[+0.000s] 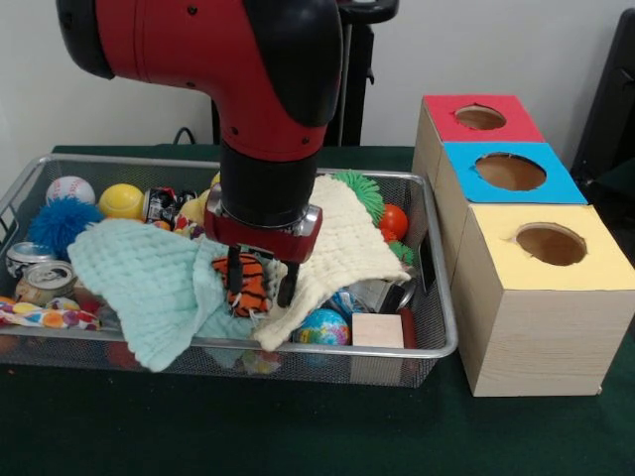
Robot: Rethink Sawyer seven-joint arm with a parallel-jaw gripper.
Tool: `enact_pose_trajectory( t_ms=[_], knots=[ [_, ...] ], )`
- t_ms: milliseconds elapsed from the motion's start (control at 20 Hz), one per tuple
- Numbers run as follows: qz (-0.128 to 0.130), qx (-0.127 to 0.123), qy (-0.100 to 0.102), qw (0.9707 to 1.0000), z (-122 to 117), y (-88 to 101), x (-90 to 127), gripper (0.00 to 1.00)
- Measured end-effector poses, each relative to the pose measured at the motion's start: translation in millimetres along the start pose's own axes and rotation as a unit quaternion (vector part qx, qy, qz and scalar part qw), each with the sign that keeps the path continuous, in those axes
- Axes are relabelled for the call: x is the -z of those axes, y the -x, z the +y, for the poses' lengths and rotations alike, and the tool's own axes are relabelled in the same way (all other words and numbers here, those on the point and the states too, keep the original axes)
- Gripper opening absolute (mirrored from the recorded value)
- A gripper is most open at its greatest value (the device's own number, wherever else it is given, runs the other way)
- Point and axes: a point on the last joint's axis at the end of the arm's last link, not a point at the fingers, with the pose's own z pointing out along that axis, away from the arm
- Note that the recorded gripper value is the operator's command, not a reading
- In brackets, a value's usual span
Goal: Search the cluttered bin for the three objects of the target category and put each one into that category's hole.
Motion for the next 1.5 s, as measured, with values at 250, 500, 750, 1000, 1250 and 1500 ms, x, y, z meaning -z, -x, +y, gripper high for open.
enact_pose_trajectory(
  t_ms=[250, 500, 750, 1000, 1250, 1500],
  knots=[
    [-0.009, 0.003, -0.012, 0.9999, -3.9, 5.4, 5.9, 1.00],
    [-0.002, 0.000, -0.023, 0.9997, -11.4, 5.3, 10.3, 1.00],
    [0.022, -0.001, -0.041, 0.9989, -16.7, 0.4, 25.2, 1.00],
    [0.041, 0.000, -0.056, 0.9976, -18.0, -5.3, 42.1, 1.00],
    [0.040, 0.000, -0.058, 0.9975, -18.1, -5.1, 44.4, 1.00],
    [0.045, 0.001, -0.058, 0.9973, -17.3, -7.7, 37.3, 1.00]
  ],
)
